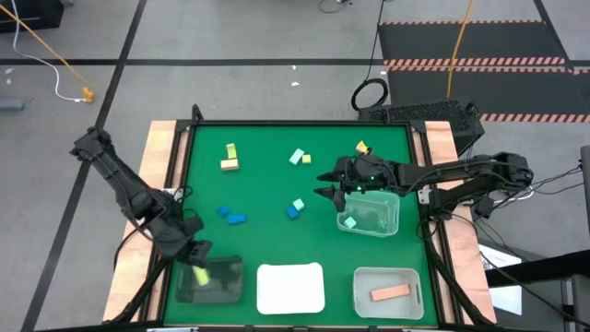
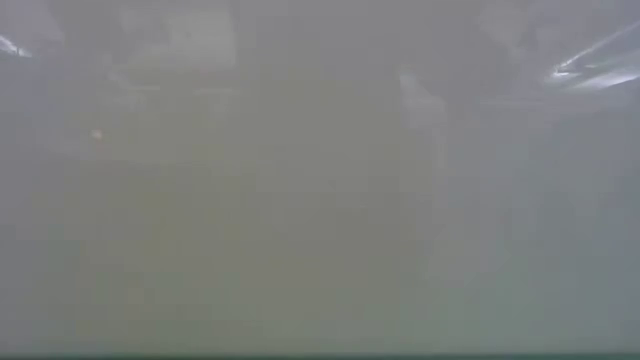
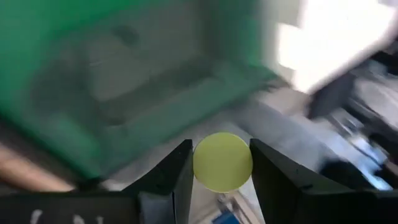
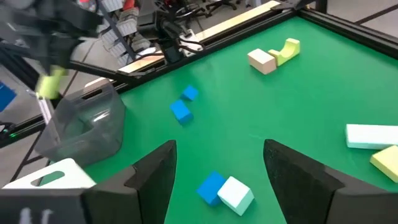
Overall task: Sort & place blocks by color
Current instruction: Put the left green block into the black bin, then put the middle blue block into the white bin
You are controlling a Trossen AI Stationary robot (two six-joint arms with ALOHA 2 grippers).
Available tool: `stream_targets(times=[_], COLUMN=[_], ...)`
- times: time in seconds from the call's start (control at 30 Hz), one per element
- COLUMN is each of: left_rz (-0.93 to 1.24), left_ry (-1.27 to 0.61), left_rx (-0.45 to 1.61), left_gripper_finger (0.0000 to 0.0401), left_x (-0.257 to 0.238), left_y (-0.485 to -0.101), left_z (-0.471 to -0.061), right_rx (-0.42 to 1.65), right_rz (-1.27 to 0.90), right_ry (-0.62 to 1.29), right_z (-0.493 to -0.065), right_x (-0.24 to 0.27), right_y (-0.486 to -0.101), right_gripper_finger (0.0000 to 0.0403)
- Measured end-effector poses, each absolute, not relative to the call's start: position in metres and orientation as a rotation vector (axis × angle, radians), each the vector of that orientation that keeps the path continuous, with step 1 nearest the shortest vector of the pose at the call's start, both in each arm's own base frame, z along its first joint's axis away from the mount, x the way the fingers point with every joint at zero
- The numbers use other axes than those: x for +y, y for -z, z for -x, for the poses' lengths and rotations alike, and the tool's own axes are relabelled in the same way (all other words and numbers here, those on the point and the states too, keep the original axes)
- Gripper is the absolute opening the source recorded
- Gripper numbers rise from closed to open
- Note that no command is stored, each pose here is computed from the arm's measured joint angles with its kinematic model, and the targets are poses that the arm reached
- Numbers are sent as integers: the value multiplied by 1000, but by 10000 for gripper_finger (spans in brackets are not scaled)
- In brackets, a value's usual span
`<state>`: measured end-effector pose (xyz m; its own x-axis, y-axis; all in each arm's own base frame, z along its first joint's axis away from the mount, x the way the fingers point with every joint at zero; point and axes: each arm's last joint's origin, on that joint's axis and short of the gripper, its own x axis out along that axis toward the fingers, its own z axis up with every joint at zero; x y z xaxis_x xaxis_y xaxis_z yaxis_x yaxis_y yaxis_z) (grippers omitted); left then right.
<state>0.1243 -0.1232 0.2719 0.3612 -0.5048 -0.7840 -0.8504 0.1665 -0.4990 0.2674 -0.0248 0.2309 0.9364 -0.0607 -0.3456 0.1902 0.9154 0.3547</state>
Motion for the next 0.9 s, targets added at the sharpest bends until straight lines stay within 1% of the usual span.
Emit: stream_targets(times=[0.07, 0.13, 0.4, 0.53, 0.6, 0.73, 0.9], left_rz=[1483, 1479, 1400, 1377, 1383, 1375, 1370], left_ry=[-479, -515, -581, -578, -556, -488, -477], left_rx=[1323, 1337, 1371, 1375, 1372, 1365, 1335], left_gripper_finger=[135, 136, 137, 145, 159, 203, 255], left_x=[-123, -125, -138, -142, -145, -149, -147], left_y=[-268, -266, -251, -247, -247, -247, -247], left_z=[-118, -116, -123, -127, -129, -133, -137], right_rx=[334, 334, 340, 341, 342, 342, 342], right_rz=[-395, -396, -389, -386, -385, -387, -388], right_ry=[129, 127, 87, 76, 72, 71, 72], right_z=[-267, -268, -268, -269, -269, -269, -269], right_x=[-25, -24, -13, -10, -9, -9, -9], right_y=[-231, -231, -231, -231, -231, -231, -231], right_gripper_finger=[231, 231, 231, 231, 231, 231, 231])
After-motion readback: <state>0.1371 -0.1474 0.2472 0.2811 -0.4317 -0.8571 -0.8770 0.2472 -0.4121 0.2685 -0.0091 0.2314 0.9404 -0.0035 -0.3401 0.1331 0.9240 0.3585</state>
